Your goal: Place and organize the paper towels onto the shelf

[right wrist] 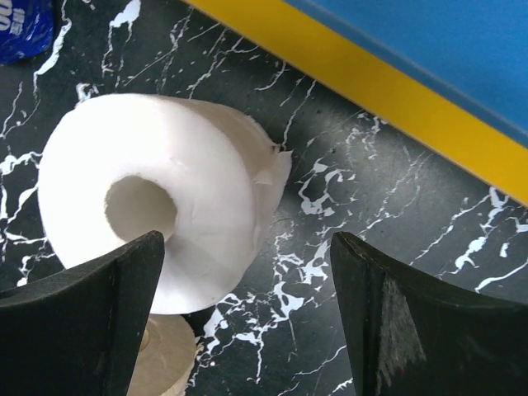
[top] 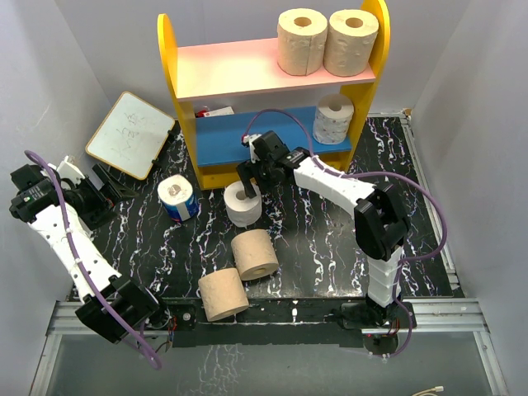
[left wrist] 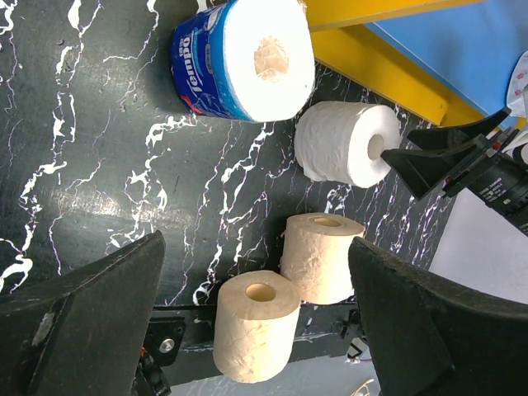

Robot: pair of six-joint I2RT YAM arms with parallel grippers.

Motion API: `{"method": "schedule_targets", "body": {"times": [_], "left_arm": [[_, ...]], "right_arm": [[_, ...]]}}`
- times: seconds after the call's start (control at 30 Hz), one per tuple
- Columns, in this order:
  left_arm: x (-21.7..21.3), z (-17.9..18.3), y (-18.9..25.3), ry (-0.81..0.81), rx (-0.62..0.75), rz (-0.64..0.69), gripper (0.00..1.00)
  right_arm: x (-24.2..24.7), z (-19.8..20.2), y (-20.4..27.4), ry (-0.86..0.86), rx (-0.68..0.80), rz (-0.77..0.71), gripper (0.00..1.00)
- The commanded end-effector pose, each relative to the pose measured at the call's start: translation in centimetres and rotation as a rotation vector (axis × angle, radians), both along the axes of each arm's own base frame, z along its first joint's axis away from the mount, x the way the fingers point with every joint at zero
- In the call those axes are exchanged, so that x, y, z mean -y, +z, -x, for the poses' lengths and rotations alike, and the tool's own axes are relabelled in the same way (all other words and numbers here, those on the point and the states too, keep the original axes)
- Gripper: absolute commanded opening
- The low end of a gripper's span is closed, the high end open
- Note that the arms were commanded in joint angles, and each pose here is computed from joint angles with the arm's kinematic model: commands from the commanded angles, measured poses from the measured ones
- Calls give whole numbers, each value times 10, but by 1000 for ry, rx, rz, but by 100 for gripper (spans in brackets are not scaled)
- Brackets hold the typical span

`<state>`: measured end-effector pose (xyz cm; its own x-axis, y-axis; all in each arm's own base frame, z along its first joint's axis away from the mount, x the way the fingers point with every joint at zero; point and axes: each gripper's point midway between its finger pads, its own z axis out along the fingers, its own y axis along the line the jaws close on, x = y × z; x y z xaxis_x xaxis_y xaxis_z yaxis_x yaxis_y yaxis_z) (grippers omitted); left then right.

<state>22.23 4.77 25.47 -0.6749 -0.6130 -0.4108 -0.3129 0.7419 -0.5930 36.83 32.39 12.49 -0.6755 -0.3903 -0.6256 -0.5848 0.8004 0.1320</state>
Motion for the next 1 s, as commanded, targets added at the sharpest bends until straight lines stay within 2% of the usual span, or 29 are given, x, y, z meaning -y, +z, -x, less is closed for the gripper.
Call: {"method": "schedule_targets", "body": {"times": [0.0, 0.27, 0.67, 0.97], "left_arm": [[5, 1, 4, -9, 22, 15, 91], [5, 1, 3, -8, 19, 18, 91], [5, 1, 3, -11, 20, 18, 91], [5, 1, 3, -9, 17, 20, 91]], "right_arm": [[-19, 0, 28, 30, 30, -74, 80], [-17, 0, 30, 28, 42, -76, 79], [-22, -14, 2, -48, 44, -13, 67], [-39, -7, -12, -50, 95, 69, 45]]}}
